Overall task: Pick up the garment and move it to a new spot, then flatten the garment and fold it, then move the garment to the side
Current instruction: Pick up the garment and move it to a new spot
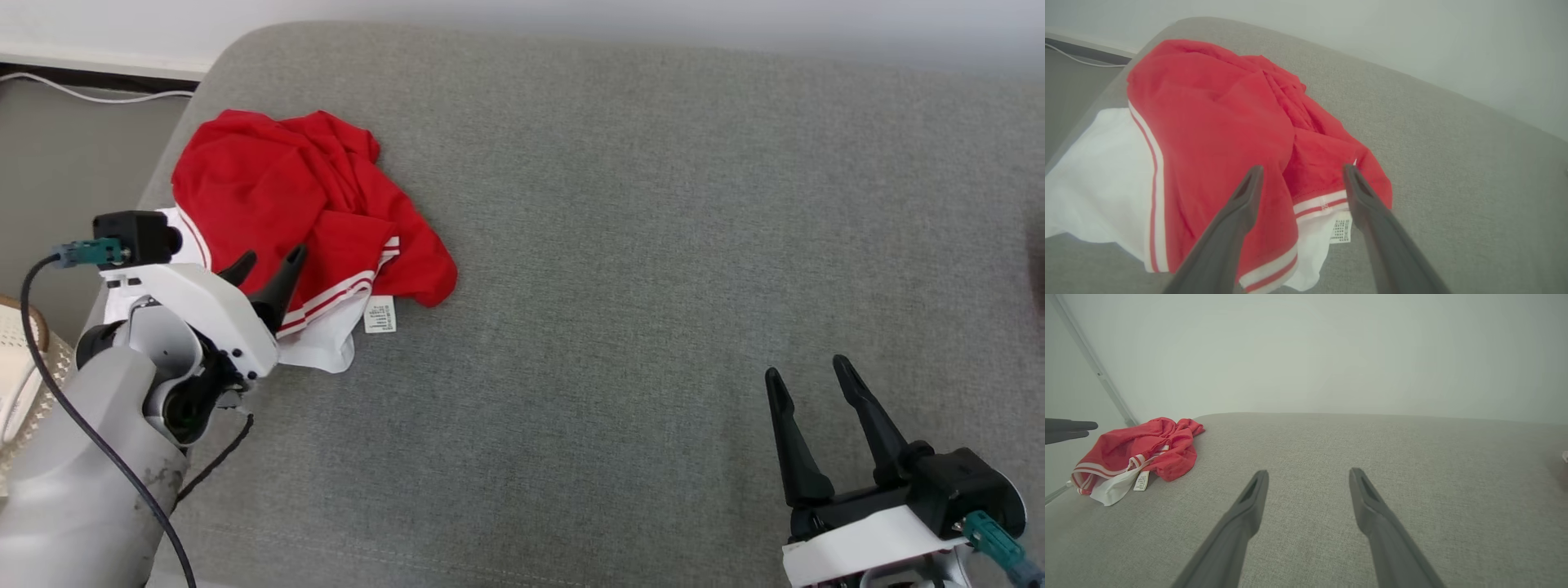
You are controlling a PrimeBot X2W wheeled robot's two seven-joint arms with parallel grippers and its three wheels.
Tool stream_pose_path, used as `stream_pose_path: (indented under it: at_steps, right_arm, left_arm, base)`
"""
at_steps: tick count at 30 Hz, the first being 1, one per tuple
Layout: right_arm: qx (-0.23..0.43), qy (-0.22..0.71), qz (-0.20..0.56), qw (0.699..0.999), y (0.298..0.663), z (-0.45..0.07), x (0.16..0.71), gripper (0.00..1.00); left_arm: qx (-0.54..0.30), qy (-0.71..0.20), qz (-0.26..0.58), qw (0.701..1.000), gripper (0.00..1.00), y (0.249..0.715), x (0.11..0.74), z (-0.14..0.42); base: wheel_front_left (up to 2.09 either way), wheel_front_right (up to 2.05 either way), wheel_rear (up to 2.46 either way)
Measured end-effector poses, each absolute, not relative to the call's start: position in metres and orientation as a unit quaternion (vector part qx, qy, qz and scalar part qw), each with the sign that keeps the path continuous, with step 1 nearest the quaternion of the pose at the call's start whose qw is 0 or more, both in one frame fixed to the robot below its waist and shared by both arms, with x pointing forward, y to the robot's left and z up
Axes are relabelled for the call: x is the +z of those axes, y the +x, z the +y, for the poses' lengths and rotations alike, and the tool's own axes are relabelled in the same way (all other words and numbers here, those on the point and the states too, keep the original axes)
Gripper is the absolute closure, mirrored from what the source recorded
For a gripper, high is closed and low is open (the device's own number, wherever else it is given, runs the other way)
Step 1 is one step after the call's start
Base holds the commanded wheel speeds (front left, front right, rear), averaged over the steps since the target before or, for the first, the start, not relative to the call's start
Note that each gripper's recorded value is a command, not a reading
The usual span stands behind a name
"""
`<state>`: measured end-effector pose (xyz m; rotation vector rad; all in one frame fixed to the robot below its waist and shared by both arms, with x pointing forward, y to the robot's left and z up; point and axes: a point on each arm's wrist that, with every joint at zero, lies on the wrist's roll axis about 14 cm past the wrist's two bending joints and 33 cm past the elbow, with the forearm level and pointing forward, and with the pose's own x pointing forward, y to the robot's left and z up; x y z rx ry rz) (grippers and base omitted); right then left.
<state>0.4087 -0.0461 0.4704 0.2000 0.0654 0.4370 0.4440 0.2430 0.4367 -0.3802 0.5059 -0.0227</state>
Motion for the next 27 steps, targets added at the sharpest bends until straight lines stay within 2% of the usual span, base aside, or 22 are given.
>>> stream_pose_path:
  at_steps: [8, 9, 10, 11, 17, 21, 27]
  right_arm:
    - [0.198, 0.1, 0.042, 0.974, 0.416, -0.058, 0.457, 0.0]
    - [0.196, 0.101, 0.043, 0.974, 0.417, -0.059, 0.456, 0.0]
    - [0.194, 0.101, 0.043, 0.975, 0.417, -0.06, 0.455, 0.0]
    - [0.193, 0.101, 0.042, 0.975, 0.418, -0.06, 0.454, 0.0]
    - [0.193, 0.104, 0.041, 0.975, 0.421, -0.06, 0.453, 0.0]
    - [0.196, 0.109, 0.041, 0.974, 0.423, -0.057, 0.452, 0.0]
    - [0.199, 0.115, 0.041, 0.972, 0.424, -0.054, 0.452, 0.0]
  left_arm:
    - [0.019, -0.199, 0.332, 0.922, 0.0, 0.455, 0.396, 0.258]
    - [0.022, -0.201, 0.338, 0.919, 0.44, 0.456, 0.393, 0.26]
    - [0.024, -0.201, 0.344, 0.917, 0.95, 0.456, 0.39, 0.261]
    - [0.026, -0.205, 0.347, 0.915, 1.0, 0.456, 0.388, 0.261]
    - [0.031, -0.208, 0.32, 0.924, 1.0, 0.464, 0.398, 0.267]
    - [0.001, -0.198, 0.264, 0.944, 1.0, 0.477, 0.424, 0.259]
    - [-0.048, -0.187, 0.207, 0.959, 1.0, 0.475, 0.445, 0.234]
  base:
    - [0.0, 0.0, 0.0]
    - [0.0, 0.0, 0.0]
    - [0.0, 0.0, 0.0]
    - [0.0, 0.0, 0.0]
    - [0.0, 0.0, 0.0]
    - [0.0, 0.0, 0.0]
    - [0.0, 0.0, 0.0]
